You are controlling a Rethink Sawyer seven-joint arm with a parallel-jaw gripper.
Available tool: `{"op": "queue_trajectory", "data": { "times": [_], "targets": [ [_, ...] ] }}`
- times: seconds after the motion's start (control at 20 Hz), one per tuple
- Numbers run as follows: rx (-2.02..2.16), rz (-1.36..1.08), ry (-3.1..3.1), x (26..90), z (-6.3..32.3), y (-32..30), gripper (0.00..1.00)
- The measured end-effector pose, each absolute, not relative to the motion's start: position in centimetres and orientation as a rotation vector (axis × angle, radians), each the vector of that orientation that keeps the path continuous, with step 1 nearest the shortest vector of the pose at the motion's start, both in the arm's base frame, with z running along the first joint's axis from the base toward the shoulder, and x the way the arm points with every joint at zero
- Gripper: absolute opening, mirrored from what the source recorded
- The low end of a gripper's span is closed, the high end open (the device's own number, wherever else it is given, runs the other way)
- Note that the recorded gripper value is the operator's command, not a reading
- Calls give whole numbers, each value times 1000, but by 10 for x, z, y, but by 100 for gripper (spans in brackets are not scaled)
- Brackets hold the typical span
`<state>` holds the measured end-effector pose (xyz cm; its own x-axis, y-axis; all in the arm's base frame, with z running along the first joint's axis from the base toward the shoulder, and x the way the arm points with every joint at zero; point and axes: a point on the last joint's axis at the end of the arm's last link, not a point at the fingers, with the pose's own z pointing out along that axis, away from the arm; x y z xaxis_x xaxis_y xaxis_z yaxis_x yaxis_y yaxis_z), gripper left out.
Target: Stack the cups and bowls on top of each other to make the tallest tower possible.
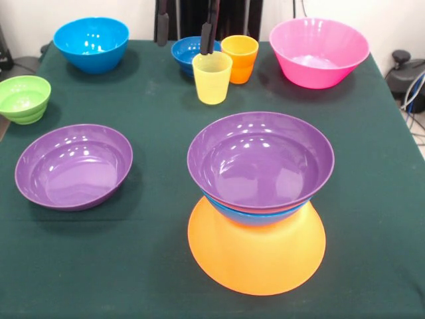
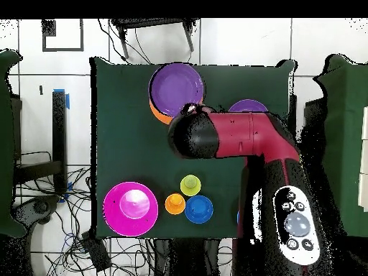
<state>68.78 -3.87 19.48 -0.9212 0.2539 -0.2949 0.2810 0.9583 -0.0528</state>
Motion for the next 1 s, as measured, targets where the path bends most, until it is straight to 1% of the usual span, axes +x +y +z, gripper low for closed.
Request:
{"op": "queue_trajectory", "data": {
  "times": [0.55,1.0],
  "targets": [
    [387,-91,2840,663,146,-33,100],
    [402,-107,2862,647,118,-39,100]
  ]
}}
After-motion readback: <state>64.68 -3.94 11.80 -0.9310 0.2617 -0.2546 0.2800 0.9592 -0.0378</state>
